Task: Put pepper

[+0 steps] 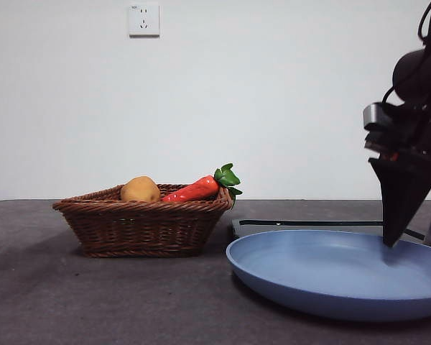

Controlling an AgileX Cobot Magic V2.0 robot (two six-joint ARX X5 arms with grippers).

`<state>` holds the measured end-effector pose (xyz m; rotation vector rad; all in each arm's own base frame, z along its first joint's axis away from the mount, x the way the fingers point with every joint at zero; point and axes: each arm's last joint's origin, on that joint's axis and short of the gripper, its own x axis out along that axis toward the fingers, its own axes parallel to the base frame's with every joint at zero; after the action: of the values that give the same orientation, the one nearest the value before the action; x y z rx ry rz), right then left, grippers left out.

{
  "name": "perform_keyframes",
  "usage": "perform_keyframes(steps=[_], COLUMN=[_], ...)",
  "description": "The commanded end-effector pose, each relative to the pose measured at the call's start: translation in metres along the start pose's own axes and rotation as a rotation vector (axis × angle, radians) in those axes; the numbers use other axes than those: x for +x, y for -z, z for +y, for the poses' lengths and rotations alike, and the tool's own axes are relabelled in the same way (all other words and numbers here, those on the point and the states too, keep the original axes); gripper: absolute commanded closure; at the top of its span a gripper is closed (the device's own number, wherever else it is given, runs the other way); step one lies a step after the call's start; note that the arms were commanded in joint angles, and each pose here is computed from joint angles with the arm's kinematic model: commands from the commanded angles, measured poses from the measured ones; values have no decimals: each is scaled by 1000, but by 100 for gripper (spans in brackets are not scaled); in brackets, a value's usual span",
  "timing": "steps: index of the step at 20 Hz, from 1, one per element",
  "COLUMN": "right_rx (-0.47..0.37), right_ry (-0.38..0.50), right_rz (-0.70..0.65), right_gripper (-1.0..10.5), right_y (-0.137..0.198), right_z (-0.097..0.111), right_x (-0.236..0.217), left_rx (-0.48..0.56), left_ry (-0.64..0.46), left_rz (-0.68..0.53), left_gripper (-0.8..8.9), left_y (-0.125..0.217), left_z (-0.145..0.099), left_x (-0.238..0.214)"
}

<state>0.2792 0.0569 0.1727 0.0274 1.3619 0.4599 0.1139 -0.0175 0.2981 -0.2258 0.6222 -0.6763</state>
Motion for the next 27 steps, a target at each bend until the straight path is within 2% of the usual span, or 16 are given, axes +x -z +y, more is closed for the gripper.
perform_keyframes(steps=[1, 8, 15, 18, 21, 27], right_rx=[-12, 16, 46, 49, 43, 38], right_ry=[2, -3, 0, 1, 13, 30], right_rz=[6, 54, 43, -33, -138, -362], right_gripper=[722, 936, 943, 943, 943, 943], right_y=[-5, -5, 0, 7, 21, 56], right_z=[-1, -6, -3, 5, 15, 34], right_x=[6, 20, 2, -31, -69, -131], left_rx=[27, 28, 42, 33, 43, 108], left_ry=[5, 2, -3, -28, -13, -74], left_rz=[-19, -19, -49, -60, -19, 93], left_gripper=[450, 451, 452, 452, 452, 452], left_y=[-5, -5, -9, -17, -30, -68], left_z=[-2, -2, -2, 0, 1, 2], left_x=[-2, -2, -2, 4, 17, 72])
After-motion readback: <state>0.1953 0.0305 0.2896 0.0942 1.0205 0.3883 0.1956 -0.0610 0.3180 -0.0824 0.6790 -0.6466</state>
